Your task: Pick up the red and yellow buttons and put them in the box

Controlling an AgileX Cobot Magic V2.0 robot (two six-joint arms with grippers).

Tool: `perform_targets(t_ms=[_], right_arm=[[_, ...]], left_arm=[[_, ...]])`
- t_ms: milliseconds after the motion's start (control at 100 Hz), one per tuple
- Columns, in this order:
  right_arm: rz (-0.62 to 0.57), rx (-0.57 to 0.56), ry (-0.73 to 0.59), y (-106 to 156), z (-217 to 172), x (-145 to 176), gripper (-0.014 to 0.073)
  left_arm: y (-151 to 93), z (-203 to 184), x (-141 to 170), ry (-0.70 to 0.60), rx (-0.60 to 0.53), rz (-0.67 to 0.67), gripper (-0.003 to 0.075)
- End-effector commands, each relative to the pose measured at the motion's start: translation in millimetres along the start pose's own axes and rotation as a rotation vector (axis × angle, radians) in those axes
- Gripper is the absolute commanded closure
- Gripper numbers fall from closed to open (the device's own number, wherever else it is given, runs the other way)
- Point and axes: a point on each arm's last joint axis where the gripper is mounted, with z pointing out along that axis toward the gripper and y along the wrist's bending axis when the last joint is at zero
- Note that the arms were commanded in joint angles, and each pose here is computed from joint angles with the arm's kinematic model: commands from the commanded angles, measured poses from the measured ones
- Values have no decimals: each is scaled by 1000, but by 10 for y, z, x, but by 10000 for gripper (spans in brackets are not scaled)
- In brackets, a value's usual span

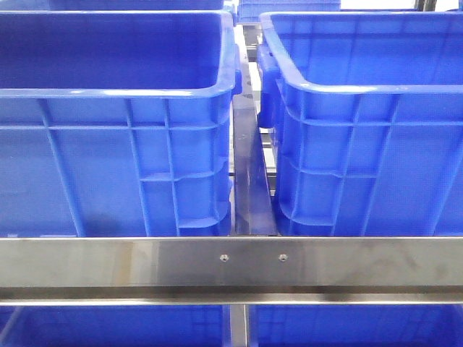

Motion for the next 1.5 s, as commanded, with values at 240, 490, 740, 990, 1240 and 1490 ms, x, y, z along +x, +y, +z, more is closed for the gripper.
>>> perform_targets(t_ms=[240,490,740,990,1240,1490], right_arm=[[93,-153,-51,148,91,-185,134],[134,-268,-20,211,326,-284,53],[217,-460,90,250,878,-395,53],[302,-599,154,237,1283,-429,53],[293,-669,227,368,1514,-414,53],[250,-728,265,569,1653,-469,74]], left_arm=[[-4,-183,-155,-129,7,2,739],[-4,-183,-155,-129,7,2,739],[-4,-183,-155,-129,7,2,739],[-4,-183,-155,-129,7,2,739],[-4,-183,-155,-129,7,2,739],[-4,-183,-155,-129,7,2,739]])
